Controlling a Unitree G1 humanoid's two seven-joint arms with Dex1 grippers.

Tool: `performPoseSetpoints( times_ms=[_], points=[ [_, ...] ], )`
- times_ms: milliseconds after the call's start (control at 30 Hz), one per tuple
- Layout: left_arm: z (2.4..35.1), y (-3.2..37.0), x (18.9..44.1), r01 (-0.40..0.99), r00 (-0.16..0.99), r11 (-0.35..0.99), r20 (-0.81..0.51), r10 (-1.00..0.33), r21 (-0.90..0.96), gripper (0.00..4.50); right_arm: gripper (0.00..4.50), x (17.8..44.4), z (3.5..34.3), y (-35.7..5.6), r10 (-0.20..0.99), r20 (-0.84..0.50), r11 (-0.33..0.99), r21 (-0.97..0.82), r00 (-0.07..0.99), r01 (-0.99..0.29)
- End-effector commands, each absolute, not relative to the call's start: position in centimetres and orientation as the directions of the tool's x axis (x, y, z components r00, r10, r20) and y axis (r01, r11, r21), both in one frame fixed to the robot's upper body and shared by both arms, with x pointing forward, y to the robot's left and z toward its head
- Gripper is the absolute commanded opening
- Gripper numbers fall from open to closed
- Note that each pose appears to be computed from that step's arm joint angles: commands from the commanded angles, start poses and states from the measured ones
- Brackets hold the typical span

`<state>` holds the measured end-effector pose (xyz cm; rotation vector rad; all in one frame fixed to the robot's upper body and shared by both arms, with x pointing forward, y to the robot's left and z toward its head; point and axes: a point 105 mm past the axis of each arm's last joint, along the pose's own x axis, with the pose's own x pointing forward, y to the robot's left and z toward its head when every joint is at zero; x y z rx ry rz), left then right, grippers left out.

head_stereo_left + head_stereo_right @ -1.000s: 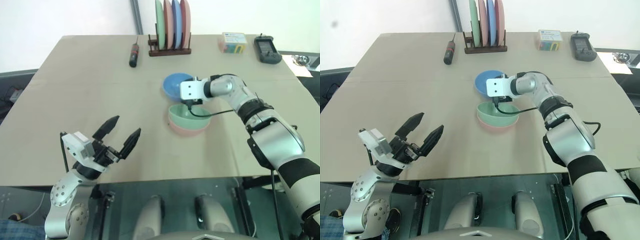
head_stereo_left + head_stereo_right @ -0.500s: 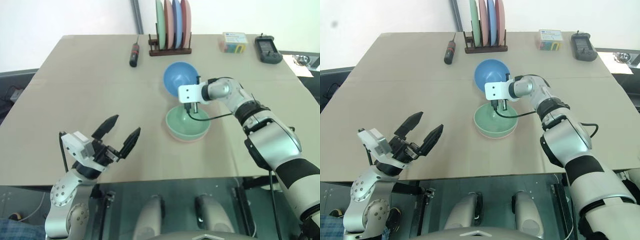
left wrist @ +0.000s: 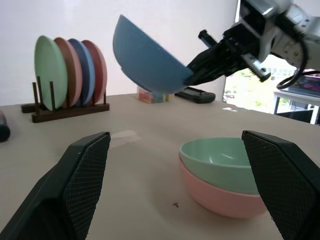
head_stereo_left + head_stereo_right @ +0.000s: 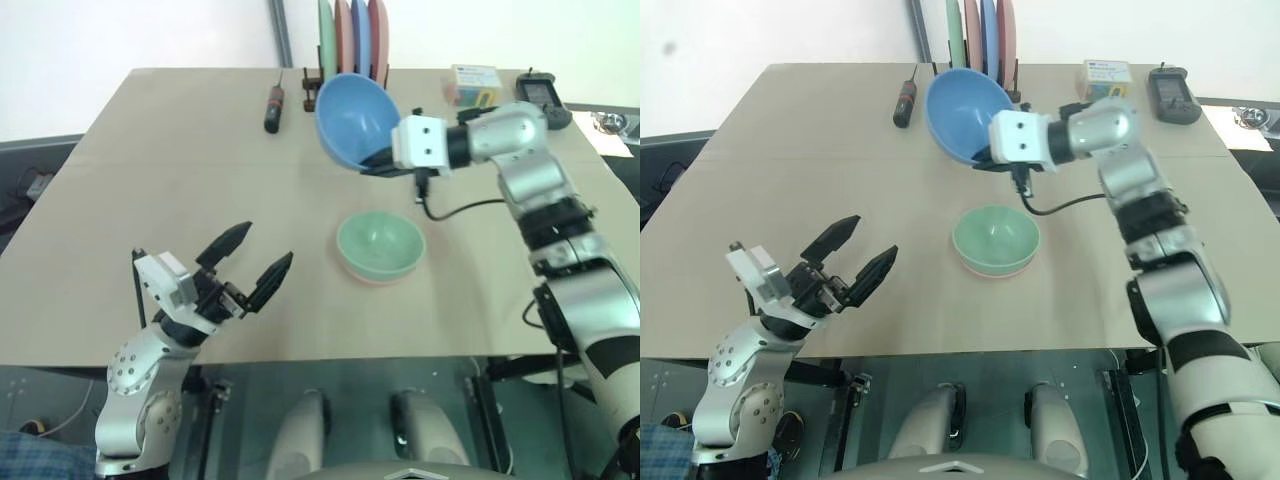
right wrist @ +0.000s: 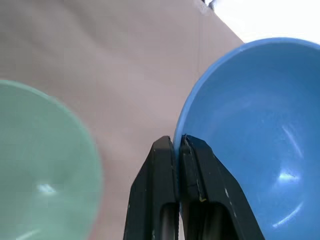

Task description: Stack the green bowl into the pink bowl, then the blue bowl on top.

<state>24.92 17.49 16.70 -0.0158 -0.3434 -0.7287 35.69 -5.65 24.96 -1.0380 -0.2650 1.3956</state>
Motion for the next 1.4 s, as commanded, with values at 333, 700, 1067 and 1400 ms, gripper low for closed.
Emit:
performPoseSetpoints(
  times_ms=[333, 700, 1067, 1400],
  points=[
    [17.4, 16.6, 26.4, 0.827, 0.495, 0.536, 0.230, -0.838, 0.171, 4.50, 0.07, 28.4, 24.8, -8.0, 0.865, -0.470, -0.201, -0.647, 0.177, -0.736],
    [16.6, 16.4, 28.2, 0.832, 0.515, 0.534, 0.147, -0.844, 0.149, 4.50, 3.16, 27.4, 25.6, -8.1, 0.882, -0.419, -0.109, -0.629, 0.217, -0.770],
    [14.6, 19.6, 26.5, 0.691, 0.704, 0.702, 0.058, -0.707, 0.172, 4.50, 3.16, 28.7, 21.1, -16.3, 0.898, -0.150, 0.305, -0.462, 0.413, -0.832],
    [14.2, 22.9, 23.6, 0.633, 0.764, 0.748, -0.010, -0.645, 0.201, 4.50, 3.16, 28.0, 16.2, -24.0, 0.830, -0.091, 0.493, -0.345, 0.551, -0.799]
  ],
)
